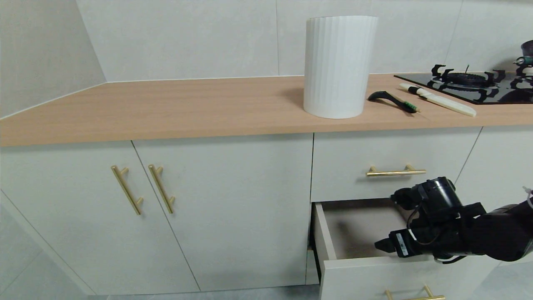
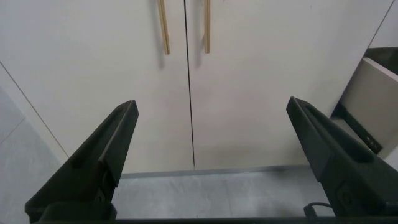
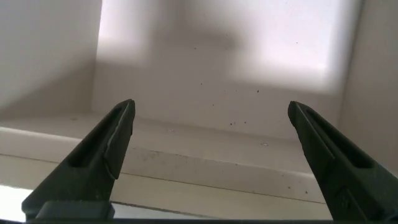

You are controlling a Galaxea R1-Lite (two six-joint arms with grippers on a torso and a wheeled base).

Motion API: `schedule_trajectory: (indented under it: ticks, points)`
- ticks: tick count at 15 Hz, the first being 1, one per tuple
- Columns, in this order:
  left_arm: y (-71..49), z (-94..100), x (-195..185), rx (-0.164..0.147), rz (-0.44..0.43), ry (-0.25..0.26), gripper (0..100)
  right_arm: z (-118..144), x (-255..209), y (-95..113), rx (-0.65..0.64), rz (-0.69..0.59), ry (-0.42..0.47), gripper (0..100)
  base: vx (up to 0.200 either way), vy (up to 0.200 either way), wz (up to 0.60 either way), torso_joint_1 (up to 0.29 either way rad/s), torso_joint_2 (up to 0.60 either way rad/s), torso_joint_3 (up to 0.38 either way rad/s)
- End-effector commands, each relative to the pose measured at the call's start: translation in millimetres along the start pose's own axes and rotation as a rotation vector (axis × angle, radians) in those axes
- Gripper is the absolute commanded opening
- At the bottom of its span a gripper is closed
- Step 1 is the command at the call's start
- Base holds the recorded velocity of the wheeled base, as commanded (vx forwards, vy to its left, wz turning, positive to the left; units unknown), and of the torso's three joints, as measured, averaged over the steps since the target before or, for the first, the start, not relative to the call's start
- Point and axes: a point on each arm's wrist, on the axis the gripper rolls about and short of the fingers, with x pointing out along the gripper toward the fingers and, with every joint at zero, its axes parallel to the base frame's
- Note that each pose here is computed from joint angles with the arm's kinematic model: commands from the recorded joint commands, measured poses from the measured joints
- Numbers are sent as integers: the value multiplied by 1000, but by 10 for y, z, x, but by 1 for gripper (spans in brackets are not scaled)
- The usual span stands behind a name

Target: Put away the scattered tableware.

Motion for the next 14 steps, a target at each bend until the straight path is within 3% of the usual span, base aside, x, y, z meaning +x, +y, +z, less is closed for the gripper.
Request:
schedule_trajectory:
  ticks: [1,10,14]
  points:
    - [0,-1,1,0,2,1,100,21,-75,33,-13,8,-9,100,0,0,0,0,0,0]
    - [0,-1,1,0,0,1,100,-112,-396,100,-126,24,135,100,0,0,0,0,0,0]
    - [0,-1,1,0,2,1,100,-250,-523,100,-220,31,264,100,0,0,0,0,0,0]
